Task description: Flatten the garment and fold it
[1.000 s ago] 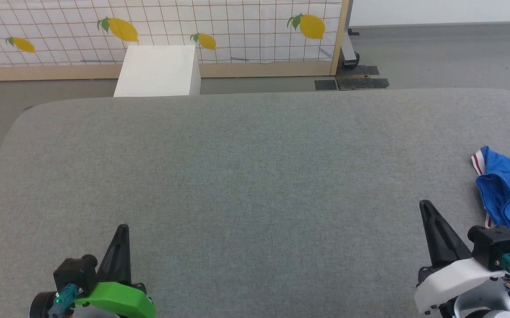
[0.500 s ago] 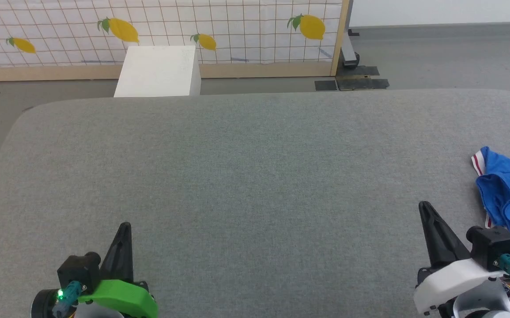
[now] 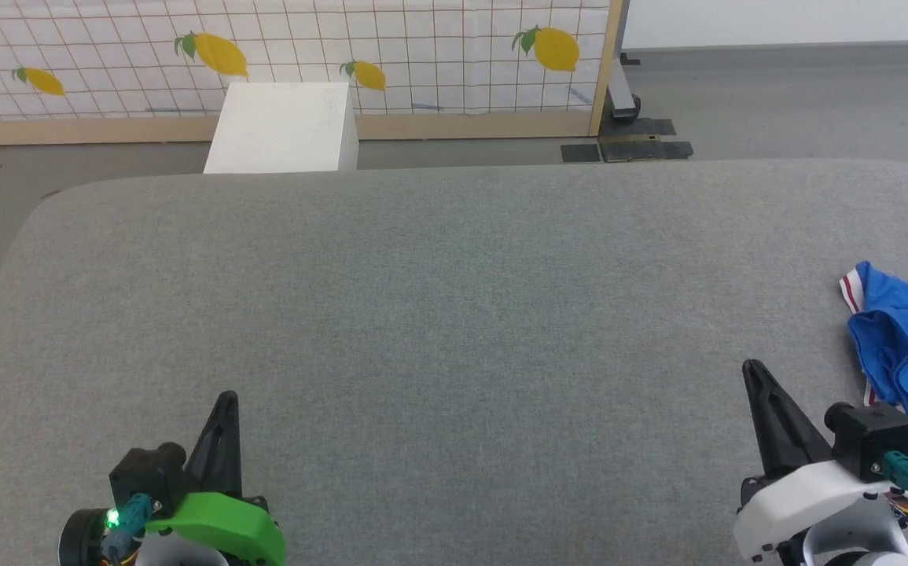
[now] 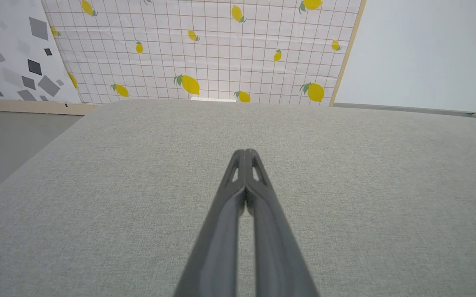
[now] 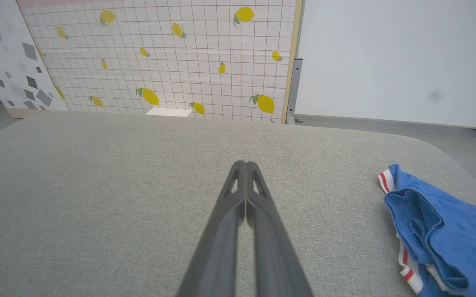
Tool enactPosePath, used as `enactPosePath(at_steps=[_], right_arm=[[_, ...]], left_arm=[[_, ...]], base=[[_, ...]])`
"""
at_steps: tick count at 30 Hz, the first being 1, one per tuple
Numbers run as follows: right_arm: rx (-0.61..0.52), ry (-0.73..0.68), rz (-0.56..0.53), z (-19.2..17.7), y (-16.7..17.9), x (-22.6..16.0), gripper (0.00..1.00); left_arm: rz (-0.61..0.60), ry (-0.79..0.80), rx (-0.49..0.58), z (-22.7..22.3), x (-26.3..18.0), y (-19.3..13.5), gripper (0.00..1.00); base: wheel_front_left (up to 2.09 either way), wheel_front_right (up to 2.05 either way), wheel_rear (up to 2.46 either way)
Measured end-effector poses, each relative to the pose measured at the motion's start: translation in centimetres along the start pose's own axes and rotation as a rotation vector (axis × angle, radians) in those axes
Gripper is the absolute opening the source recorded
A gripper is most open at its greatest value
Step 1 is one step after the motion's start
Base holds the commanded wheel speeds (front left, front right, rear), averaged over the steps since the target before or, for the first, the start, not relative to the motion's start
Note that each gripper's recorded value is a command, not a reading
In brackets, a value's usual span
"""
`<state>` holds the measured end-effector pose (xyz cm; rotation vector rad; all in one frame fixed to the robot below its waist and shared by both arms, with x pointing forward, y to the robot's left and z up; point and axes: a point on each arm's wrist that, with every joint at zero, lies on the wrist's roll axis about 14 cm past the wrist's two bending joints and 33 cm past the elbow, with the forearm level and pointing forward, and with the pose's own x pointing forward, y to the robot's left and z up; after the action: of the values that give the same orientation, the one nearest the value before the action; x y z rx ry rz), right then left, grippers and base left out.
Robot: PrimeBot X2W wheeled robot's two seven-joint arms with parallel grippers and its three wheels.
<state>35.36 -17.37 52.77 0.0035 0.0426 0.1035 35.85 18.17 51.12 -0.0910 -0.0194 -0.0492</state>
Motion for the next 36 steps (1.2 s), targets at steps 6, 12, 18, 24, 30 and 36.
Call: enactPosePath(at_steps=[6,12,18,24,30,36], right_arm=[[-0.001,-0.006,0.002,0.08,0.07,0.06,0.0],[-0.006,-0.006,0.003,0.06,0.16,0.15,0.0],[-0.006,-0.008,0.005,0.11,0.25,0.27,0.0],[-0.011,-0.011,0.006,0.14,0.3,0.32,0.0],[-0.011,-0.011,0.008,0.08,0.37,0.35,0.0],[-0.011,-0.011,0.01,0.08,0.45,0.46,0.0]], left_arm=[[0.002,0.0,0.006,0.1,0.06,-0.06,0.0],[0.002,0.0,0.005,0.2,0.11,-0.18,0.0],[0.001,0.003,0.025,0.33,0.18,-0.23,0.0],[0.005,0.001,0.032,0.47,0.23,-0.26,0.0],[0.006,0.003,0.027,0.57,0.29,-0.41,0.0],[0.006,0.002,0.049,0.75,0.35,-0.41,0.0]], base=[[0.0,0.0,0.0],[0.0,0.0,0.0],[0.0,0.0,0.0],[0.0,0.0,0.0],[0.0,0.0,0.0],[0.0,0.0,0.0]])
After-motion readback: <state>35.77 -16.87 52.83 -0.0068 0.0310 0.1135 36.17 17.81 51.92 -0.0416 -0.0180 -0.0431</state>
